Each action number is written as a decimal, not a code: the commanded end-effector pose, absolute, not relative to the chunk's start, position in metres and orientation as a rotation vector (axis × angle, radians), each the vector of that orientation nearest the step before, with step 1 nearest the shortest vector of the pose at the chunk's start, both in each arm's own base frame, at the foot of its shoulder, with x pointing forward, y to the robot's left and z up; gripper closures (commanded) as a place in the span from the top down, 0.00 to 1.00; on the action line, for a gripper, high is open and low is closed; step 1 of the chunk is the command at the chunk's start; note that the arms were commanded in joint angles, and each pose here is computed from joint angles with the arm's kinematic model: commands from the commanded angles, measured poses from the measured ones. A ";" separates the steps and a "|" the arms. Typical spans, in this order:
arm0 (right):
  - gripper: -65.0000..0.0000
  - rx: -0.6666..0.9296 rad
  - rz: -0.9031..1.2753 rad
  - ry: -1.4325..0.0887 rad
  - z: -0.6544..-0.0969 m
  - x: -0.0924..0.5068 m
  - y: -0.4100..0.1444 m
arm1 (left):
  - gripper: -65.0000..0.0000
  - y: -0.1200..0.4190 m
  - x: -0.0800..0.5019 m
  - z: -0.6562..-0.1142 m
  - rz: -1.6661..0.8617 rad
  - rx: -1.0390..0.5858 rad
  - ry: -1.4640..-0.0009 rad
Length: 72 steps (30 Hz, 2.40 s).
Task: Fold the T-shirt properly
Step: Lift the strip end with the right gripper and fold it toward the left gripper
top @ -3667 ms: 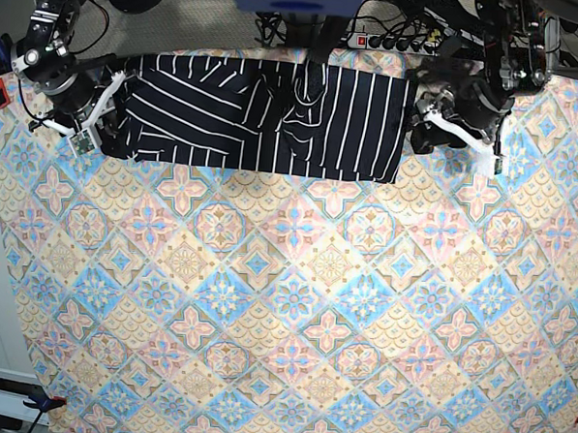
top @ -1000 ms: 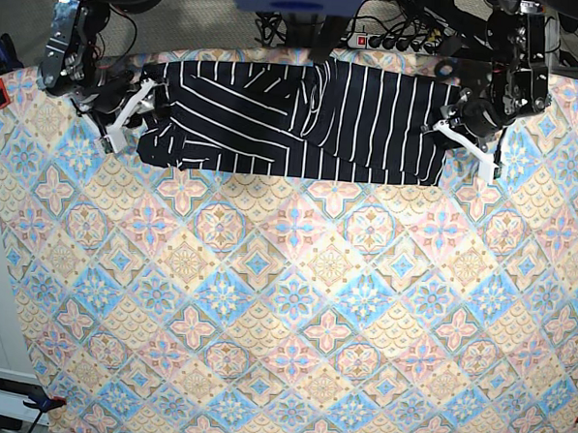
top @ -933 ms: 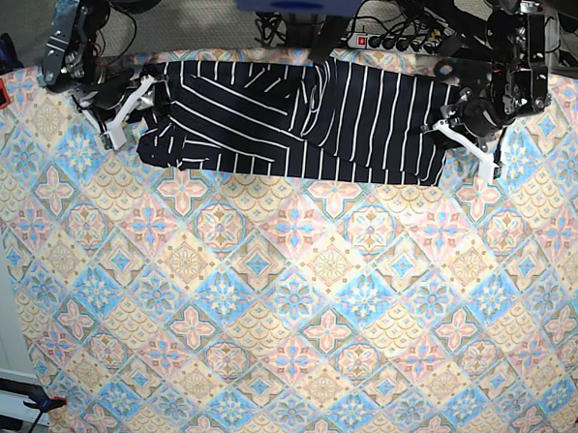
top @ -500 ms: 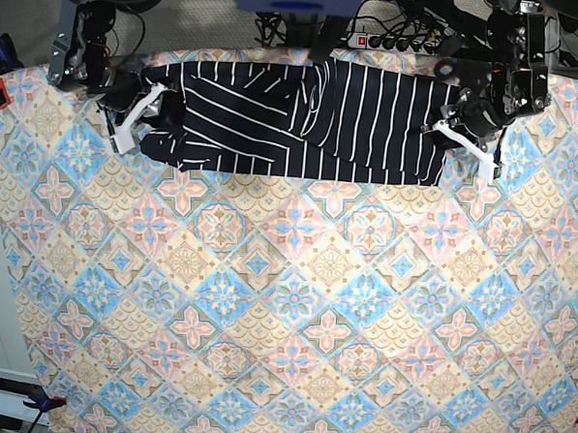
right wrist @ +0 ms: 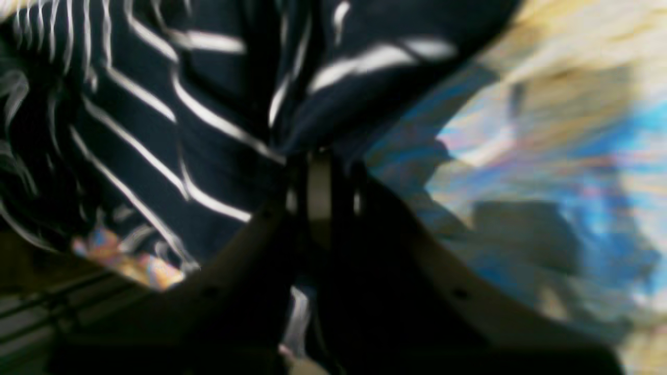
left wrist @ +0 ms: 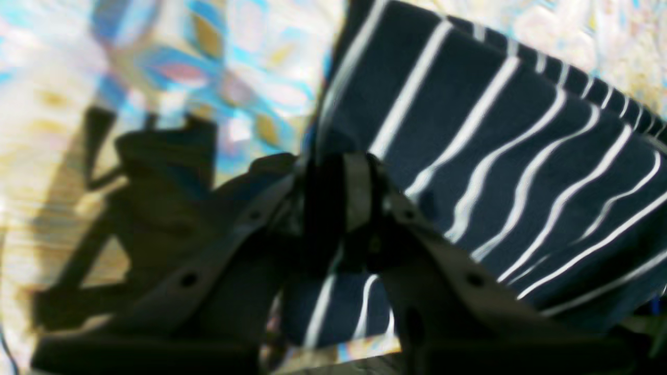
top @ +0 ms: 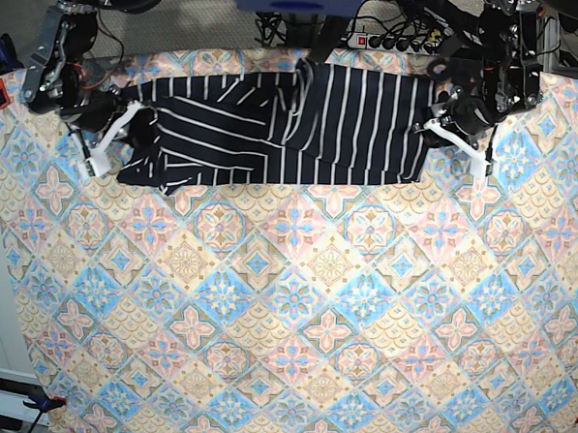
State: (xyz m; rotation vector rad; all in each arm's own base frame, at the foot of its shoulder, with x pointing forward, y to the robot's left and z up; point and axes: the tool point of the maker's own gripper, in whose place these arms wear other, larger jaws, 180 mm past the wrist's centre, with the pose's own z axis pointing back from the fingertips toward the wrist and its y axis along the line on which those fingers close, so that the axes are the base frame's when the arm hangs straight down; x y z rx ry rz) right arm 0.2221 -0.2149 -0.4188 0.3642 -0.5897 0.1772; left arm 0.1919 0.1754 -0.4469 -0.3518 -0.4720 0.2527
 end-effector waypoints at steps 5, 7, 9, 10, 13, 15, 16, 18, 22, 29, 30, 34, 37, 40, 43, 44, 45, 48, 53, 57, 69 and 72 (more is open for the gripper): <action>0.00 0.286 0.293 -0.764 -0.355 0.263 -0.217 | 0.11 0.154 0.195 -0.445 0.288 -0.407 -0.492; 0.00 0.264 0.338 -0.800 -0.339 0.266 -0.211 | 0.11 0.148 0.190 -0.453 0.314 -0.424 -0.467; 0.00 0.283 0.388 -0.826 -0.328 0.268 -0.194 | 0.11 0.142 0.184 -0.464 0.345 -0.438 -0.434; 0.00 0.321 0.412 -0.841 -0.324 0.268 -0.181 | 0.11 0.140 0.183 -0.467 0.359 -0.444 -0.429; 0.00 0.444 0.459 -0.860 -0.317 0.266 -0.145 | 0.11 0.141 0.189 -0.470 0.376 -0.439 -0.465; 0.00 0.515 0.480 -0.860 -0.316 0.262 -0.125 | 0.11 0.143 0.188 -0.474 0.391 -0.434 -0.470; 0.00 0.552 0.491 -0.856 -0.317 0.260 -0.113 | 0.11 0.143 0.187 -0.476 0.397 -0.433 -0.467; 0.00 0.599 0.514 -0.843 -0.318 0.255 -0.095 | 0.11 0.144 0.187 -0.479 0.405 -0.433 -0.464; 0.00 0.706 0.579 -0.816 -0.320 0.244 -0.049 | 0.11 0.145 0.185 -0.482 0.409 -0.430 -0.457; 0.00 0.817 0.633 -0.819 -0.310 0.237 -0.002 | 0.11 0.145 0.186 -0.481 0.410 -0.429 -0.459; 0.00 0.817 0.640 -0.830 -0.307 0.240 -0.001 | 0.11 0.145 0.186 -0.481 0.410 -0.429 -0.459; 0.00 0.816 0.662 -0.874 -0.293 0.244 0.003 | 0.11 0.148 0.190 -0.480 0.416 -0.423 -0.487; 0.00 0.810 0.680 -0.902 -0.284 0.250 0.004 | 0.11 0.150 0.189 -0.483 0.427 -0.417 -0.492; 0.00 0.815 0.717 -0.913 -0.278 0.253 0.011 | 0.11 0.150 0.184 -0.489 0.436 -0.415 -0.473; 0.00 0.826 0.761 -0.917 -0.274 0.253 0.021 | 0.11 0.150 0.183 -0.490 0.438 -0.414 -0.469; 0.00 0.826 0.783 -0.909 -0.273 0.252 0.025 | 0.11 0.150 0.183 -0.490 0.438 -0.414 -0.469; 0.00 0.823 0.805 -0.894 -0.274 0.251 0.028 | 0.11 0.151 0.183 -0.490 0.439 -0.413 -0.469; 0.00 0.800 0.850 -0.866 -0.279 0.249 0.033 | 0.11 0.152 0.183 -0.490 0.443 -0.411 -0.470; 0.00 0.691 0.890 -0.810 -0.297 0.248 0.006 | 0.11 0.153 0.184 -0.490 0.445 -0.409 -0.473; 0.00 0.623 0.904 -0.743 -0.314 0.240 -0.021 | 0.11 0.154 0.191 -0.487 0.444 -0.411 -0.493; 0.00 0.651 0.892 -0.685 -0.327 0.212 -0.020 | 0.11 0.116 0.213 -0.496 0.444 -0.487 -0.474; 0.00 0.679 0.905 -0.697 -0.325 0.209 -0.012 | 0.11 0.096 0.221 -0.498 0.407 -0.519 -0.457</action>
